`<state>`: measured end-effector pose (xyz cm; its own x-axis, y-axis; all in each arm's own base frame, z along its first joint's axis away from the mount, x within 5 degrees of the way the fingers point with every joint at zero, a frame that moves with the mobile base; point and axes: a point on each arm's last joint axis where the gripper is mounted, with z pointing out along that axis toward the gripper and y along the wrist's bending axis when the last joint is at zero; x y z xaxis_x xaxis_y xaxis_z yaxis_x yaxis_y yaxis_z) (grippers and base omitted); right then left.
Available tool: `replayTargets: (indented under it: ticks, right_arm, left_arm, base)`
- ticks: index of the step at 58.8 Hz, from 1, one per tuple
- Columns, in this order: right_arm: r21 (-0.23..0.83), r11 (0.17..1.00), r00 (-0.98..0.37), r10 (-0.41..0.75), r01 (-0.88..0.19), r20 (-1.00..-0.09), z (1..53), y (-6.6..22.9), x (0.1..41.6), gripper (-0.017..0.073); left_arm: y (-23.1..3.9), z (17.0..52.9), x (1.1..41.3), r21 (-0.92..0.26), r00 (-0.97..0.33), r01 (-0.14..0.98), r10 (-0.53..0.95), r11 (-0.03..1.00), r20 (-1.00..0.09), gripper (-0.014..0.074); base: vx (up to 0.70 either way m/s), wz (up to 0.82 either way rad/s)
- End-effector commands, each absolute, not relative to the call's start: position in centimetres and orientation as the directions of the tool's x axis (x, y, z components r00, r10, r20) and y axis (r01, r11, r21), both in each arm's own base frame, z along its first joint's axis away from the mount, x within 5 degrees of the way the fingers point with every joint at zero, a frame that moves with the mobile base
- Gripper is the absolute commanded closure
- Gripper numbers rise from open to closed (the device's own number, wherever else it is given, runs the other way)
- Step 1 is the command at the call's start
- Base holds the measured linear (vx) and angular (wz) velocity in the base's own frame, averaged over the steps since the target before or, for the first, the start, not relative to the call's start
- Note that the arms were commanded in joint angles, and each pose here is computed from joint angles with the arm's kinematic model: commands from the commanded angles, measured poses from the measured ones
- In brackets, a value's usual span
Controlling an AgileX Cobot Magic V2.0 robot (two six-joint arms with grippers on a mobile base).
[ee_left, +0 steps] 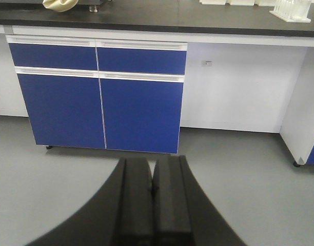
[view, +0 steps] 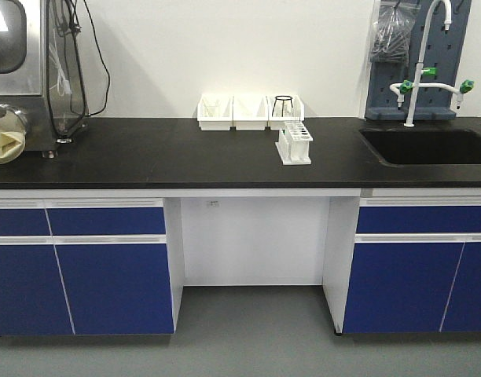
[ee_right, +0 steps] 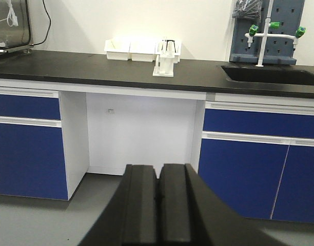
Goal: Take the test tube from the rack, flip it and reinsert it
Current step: 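Drive the base forward toward the white test-tube rack on the bench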
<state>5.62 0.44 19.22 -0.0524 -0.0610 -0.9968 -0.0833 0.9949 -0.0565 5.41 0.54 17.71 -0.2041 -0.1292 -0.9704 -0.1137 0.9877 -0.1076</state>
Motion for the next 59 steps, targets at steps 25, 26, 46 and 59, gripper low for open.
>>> replayTargets:
  ticks: [25, 26, 46, 59]
  right_arm:
    - [-0.064, 0.995, 0.04, -0.061, -0.077, -0.997, 20.01, 0.44, 5.6, 0.0569]
    - [-0.064, 0.995, 0.04, -0.061, -0.077, -0.997, 20.01, 0.44, 5.6, 0.0569]
    - [-0.064, 0.995, 0.04, -0.061, -0.077, -0.997, 20.01, 0.44, 5.6, 0.0569]
    - [-0.064, 0.995, 0.04, -0.061, -0.077, -0.997, 20.01, 0.44, 5.6, 0.0569]
  left_arm:
    - [0.46, 18.55, 5.49, -0.113, -0.11, -0.091, -0.123, 0.989, -0.986, 0.06]
    - [0.46, 18.55, 5.49, -0.113, -0.11, -0.091, -0.123, 0.989, -0.986, 0.06]
    - [0.46, 18.55, 5.49, -0.113, -0.11, -0.091, -0.123, 0.989, -0.986, 0.06]
    - [0.46, 18.55, 5.49, -0.113, -0.11, -0.091, -0.123, 0.989, -0.986, 0.06]
  base:
    - [0.0, 0.0]
    - [0.0, 0.0]
    - [0.0, -0.01]
    - [0.03, -0.01]
